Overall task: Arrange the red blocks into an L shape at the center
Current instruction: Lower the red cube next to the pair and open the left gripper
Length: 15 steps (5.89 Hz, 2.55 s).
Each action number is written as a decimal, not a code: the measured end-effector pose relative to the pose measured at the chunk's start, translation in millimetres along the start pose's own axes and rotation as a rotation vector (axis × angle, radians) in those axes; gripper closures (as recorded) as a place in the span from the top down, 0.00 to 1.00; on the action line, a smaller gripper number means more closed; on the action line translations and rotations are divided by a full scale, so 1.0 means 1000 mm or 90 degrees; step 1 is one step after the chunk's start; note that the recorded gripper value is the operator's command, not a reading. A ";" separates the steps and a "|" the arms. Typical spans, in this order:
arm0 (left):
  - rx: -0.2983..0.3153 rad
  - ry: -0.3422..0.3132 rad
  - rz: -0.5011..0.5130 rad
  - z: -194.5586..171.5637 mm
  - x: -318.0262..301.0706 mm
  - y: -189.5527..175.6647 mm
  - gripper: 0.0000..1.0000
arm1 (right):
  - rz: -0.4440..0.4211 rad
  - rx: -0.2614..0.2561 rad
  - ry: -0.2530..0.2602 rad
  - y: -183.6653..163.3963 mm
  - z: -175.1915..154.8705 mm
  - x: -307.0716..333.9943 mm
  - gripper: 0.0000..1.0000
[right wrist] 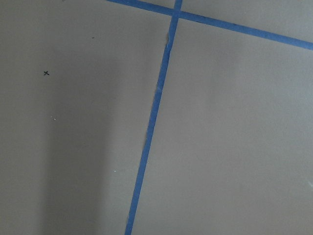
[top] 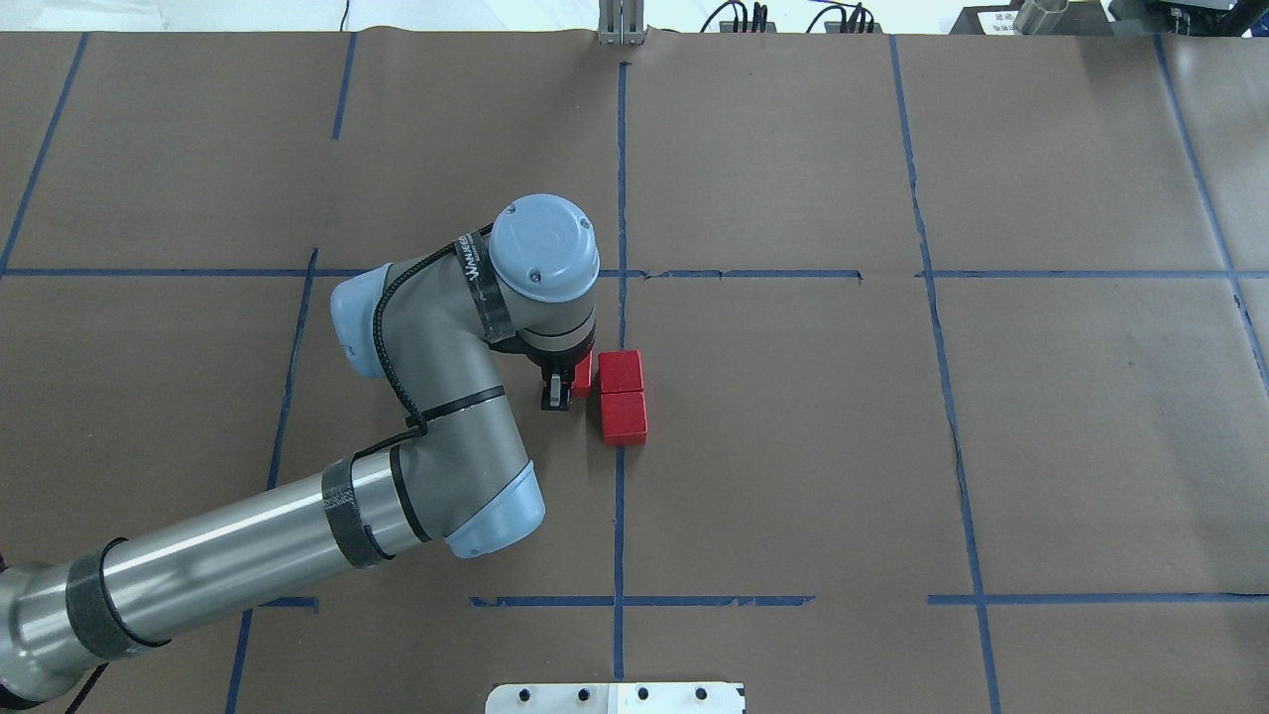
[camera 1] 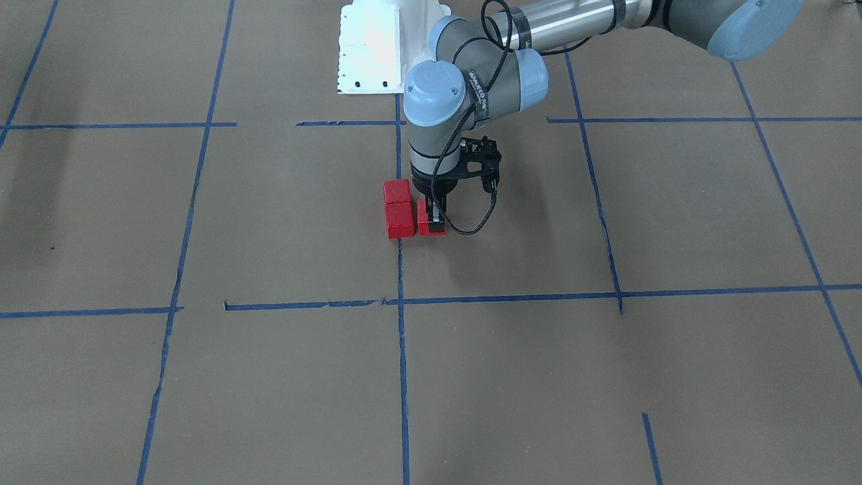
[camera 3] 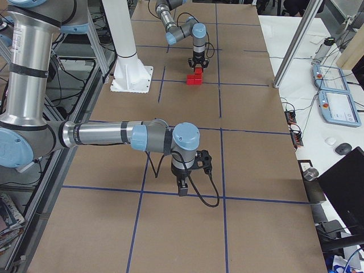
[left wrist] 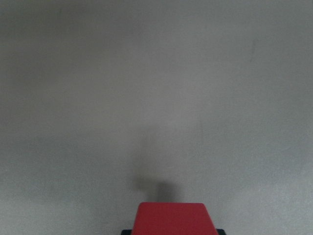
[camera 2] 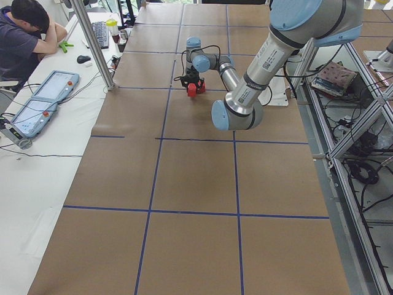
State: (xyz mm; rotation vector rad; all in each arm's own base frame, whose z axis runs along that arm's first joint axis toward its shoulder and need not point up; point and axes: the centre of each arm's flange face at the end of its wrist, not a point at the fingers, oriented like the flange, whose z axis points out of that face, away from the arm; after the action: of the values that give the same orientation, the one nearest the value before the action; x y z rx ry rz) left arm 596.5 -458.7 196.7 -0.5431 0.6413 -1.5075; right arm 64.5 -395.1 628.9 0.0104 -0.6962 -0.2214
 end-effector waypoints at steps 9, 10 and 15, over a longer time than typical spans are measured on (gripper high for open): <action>-0.023 0.006 -0.060 0.010 0.000 -0.001 0.53 | -0.001 -0.001 0.001 0.000 0.000 0.001 0.99; -0.024 0.005 -0.062 0.011 -0.002 -0.002 0.54 | -0.001 -0.001 0.001 0.000 0.000 0.001 0.99; -0.035 0.001 -0.053 0.016 -0.014 -0.001 0.56 | -0.003 -0.001 0.001 0.000 0.001 0.001 0.99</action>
State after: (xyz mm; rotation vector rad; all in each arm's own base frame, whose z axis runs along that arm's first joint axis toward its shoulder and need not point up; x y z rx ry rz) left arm 607.6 -446.2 210.0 -0.6172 0.6709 -1.5725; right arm 64.6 -395.0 629.7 0.0106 -0.6949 -0.2257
